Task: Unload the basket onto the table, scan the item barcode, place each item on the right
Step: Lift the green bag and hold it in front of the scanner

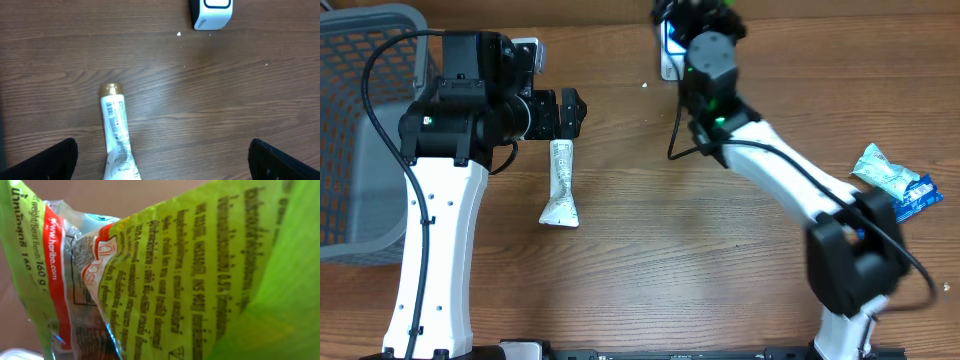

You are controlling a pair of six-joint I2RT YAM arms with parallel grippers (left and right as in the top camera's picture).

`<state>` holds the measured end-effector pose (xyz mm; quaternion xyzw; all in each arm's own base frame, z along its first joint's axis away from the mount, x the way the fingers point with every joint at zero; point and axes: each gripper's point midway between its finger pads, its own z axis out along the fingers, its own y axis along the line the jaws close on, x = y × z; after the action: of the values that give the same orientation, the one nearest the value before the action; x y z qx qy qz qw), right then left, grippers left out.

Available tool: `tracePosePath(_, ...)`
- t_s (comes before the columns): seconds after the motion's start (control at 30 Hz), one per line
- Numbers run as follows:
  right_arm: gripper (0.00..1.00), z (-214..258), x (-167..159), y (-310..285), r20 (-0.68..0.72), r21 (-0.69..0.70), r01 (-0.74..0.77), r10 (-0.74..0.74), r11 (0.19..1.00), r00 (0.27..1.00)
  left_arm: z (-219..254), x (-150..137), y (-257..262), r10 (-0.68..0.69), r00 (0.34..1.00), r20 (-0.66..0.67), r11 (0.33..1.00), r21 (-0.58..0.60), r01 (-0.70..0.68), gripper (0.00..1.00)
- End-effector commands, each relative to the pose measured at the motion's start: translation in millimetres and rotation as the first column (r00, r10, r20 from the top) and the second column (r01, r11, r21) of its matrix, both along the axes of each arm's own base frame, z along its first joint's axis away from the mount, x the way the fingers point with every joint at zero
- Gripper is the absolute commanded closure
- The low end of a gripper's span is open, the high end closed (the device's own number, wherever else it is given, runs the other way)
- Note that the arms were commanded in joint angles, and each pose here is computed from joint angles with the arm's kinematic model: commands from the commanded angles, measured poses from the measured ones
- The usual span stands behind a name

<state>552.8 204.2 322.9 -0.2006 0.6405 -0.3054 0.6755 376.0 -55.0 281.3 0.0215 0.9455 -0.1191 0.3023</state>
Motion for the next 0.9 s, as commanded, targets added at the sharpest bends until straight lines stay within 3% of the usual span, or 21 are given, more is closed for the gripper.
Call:
tracePosePath(0.0,0.96,-24,15,17,0.021,-0.220,-0.017,0.022,0.975,1.000,5,2,-4,-0.026,1.000,0.017,1.000,-0.002,0.026,0.00)
tracePosePath(0.2,0.96,-82,37,43,-0.006,-0.399,-0.149,0.159,0.905,0.987,5,2,-4,-0.026,1.000,0.017,1.000,-0.002,0.026,0.01)
tracePosePath(0.37,0.96,-107,48,35,-0.030,-0.455,-0.162,0.167,0.876,0.986,5,2,-4,-0.026,1.000,0.017,1.000,-0.002,0.026,0.00)
tracePosePath(0.87,0.96,-93,60,20,0.012,-0.448,-0.169,0.195,0.878,0.981,5,2,-4,-0.027,0.999,0.017,1.000,-0.002,0.027,0.00)
